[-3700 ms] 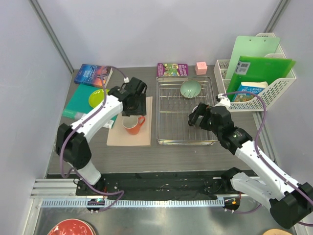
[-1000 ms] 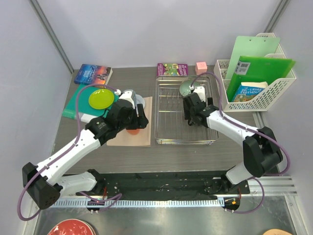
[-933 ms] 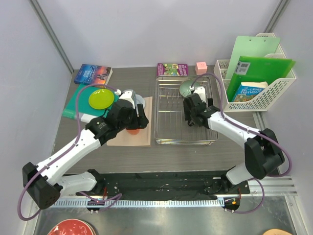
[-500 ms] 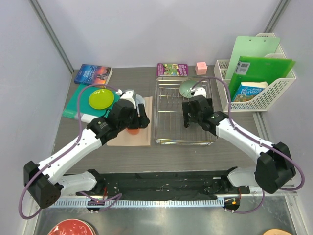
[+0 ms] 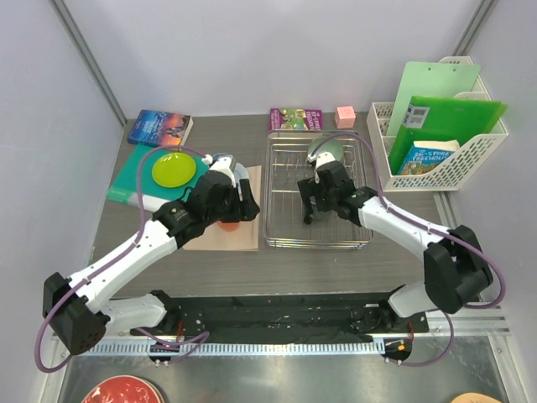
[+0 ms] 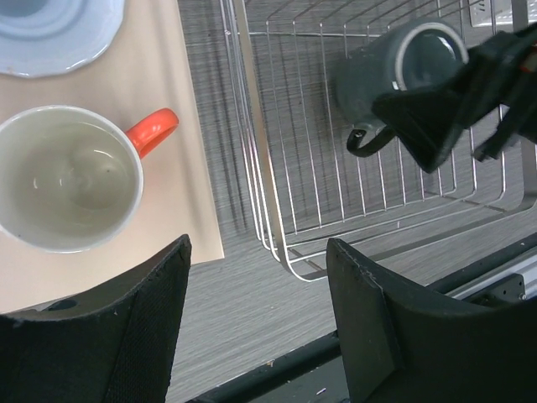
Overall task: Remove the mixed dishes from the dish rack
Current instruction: Adjust the cup in the dish rack.
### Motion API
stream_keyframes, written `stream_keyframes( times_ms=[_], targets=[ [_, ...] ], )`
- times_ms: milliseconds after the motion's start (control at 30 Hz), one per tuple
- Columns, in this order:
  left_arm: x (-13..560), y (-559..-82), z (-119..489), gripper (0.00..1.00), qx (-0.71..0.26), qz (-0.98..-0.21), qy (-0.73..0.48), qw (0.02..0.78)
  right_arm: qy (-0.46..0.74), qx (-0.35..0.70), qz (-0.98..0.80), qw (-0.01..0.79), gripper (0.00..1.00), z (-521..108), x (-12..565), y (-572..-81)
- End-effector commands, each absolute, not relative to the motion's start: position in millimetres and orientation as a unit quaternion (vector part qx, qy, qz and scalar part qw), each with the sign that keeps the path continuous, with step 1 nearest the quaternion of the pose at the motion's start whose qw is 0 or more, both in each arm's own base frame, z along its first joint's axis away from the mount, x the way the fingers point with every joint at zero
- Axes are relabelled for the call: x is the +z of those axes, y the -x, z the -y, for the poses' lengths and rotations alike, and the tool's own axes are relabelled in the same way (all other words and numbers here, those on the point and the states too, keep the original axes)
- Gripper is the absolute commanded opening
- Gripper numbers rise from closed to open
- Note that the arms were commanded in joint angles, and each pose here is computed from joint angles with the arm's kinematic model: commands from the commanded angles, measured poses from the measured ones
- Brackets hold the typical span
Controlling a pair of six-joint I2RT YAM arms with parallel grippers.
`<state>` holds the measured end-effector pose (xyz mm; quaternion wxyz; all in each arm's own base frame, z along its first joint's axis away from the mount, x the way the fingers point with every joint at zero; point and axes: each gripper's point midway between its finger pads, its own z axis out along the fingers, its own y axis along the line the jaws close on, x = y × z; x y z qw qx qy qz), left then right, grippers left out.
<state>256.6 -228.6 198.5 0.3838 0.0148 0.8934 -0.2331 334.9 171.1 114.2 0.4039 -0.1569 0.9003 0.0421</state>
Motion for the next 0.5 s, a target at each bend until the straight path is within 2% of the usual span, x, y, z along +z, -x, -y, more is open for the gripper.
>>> stream_keyframes(
  times_ms=[0,67,167,267,400,467],
  targets=[
    [208.6,-259.0,239.1,0.66,-0.257,-0.881,-0.021,0.397,0.171,0.063,-0.869,0.461,0.59,-192.4,147.2,-364.1],
    [210.0,-259.1,238.7,0.65,-0.258,-0.879,-0.022,0.400,0.177,0.059,-0.874,0.448,0.72,-194.2,136.5,-365.8],
    [211.1,-259.2,237.8,0.65,-0.257,-0.878,-0.024,0.403,0.165,0.052,-0.880,0.443,0.81,-191.3,132.1,-365.4],
    [210.1,-259.3,236.5,0.66,-0.253,-0.879,-0.025,0.403,0.135,0.044,-0.879,0.455,0.89,-184.0,137.6,-367.2],
    [208.3,-260.1,235.9,0.66,-0.249,-0.880,-0.023,0.403,0.091,0.049,-0.862,0.496,0.99,-175.1,173.0,-366.0],
    [208.5,-260.6,236.0,0.66,-0.248,-0.880,-0.022,0.404,0.073,0.050,-0.855,0.510,1.00,-171.1,185.3,-365.4]
  ],
)
